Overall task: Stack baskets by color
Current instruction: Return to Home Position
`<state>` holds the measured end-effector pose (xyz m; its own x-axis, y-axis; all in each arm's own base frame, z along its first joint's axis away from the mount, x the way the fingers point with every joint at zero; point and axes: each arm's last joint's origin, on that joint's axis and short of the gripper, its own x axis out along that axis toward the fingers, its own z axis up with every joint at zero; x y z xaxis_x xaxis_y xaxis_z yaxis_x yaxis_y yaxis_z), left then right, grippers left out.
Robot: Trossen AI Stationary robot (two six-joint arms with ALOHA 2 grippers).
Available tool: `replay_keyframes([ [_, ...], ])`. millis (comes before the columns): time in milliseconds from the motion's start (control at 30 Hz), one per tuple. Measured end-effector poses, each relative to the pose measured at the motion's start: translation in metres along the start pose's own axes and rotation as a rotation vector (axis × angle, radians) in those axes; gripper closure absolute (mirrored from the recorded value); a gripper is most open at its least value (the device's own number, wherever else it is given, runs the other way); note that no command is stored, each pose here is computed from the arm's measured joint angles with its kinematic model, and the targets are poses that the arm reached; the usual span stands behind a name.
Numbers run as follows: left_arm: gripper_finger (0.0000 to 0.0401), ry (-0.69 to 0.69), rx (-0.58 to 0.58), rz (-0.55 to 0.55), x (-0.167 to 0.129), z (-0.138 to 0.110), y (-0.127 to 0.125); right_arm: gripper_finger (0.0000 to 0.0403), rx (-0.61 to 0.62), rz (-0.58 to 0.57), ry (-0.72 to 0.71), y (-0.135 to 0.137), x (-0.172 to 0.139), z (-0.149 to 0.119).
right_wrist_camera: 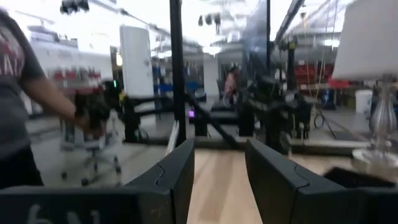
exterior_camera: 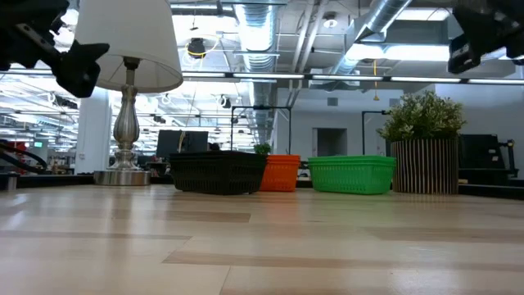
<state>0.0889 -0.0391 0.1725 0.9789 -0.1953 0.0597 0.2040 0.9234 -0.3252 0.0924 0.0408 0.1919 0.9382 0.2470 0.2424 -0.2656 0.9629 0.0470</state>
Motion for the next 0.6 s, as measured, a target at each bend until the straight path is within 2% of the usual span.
replay_keyframes([
  [267,0.0125,0.002,0.022,-0.02,0.0,0.0,-0.001,0.0236,-0.034,-0.024,0.169,-0.001,-0.001,-0.017],
  [467,0.0125,0.003,0.061,-0.024,0.0,0.0,-0.001,0.0236,-0.04,-0.023,0.198,-0.001,-0.002,-0.019],
  [600,0.0125,0.004,0.03,-0.023,0.0,0.0,-0.001,0.0236,-0.045,-0.023,0.221,-0.001,-0.002,-0.022],
])
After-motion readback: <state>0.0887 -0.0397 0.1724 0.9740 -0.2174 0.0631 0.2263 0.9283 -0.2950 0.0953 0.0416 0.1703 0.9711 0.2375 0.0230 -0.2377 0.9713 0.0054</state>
